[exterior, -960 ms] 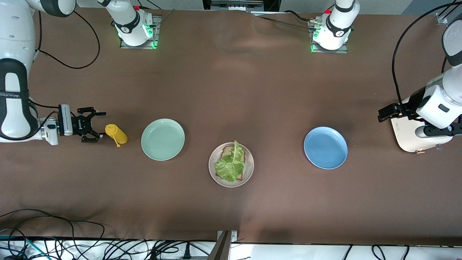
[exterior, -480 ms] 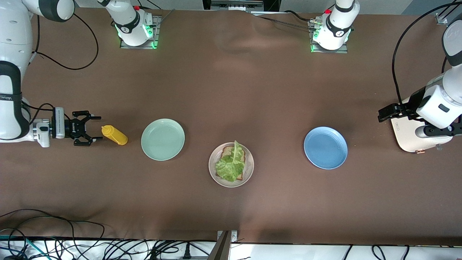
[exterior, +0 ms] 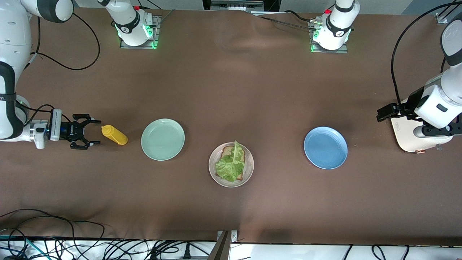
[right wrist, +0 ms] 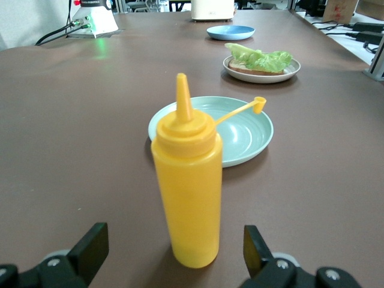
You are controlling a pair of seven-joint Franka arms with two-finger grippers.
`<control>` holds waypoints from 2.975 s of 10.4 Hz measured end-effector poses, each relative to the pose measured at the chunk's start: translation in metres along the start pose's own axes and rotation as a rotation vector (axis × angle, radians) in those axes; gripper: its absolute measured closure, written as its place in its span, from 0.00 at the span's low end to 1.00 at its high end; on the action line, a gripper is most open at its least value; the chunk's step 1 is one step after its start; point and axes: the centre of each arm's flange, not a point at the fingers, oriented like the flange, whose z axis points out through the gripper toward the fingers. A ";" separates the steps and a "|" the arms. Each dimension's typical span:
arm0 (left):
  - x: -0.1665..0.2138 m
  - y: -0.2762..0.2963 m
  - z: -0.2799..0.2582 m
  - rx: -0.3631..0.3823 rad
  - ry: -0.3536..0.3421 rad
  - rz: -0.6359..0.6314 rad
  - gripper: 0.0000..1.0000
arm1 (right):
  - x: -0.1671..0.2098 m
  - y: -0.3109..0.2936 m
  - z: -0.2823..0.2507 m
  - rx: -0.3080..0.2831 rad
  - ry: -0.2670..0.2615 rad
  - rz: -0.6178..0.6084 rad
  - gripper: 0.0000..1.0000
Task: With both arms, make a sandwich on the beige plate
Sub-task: 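Grasp the yellow sauce bottle and lift it with the right gripper, then carry the sauce bottle over the beige plate with the right gripper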
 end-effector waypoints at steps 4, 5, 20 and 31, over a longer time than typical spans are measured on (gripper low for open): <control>0.000 0.002 0.000 -0.001 0.000 0.004 0.00 | -0.025 0.016 0.074 0.001 0.099 0.026 0.00; 0.000 0.002 0.000 -0.001 0.000 0.004 0.00 | -0.028 0.020 0.087 0.002 0.099 0.026 0.01; 0.000 -0.001 0.000 0.000 0.000 -0.001 0.00 | 0.209 0.097 0.119 0.098 -0.475 0.245 0.88; 0.000 0.000 -0.001 -0.001 0.000 0.001 0.00 | 0.357 0.071 0.323 -0.083 -1.139 0.325 0.88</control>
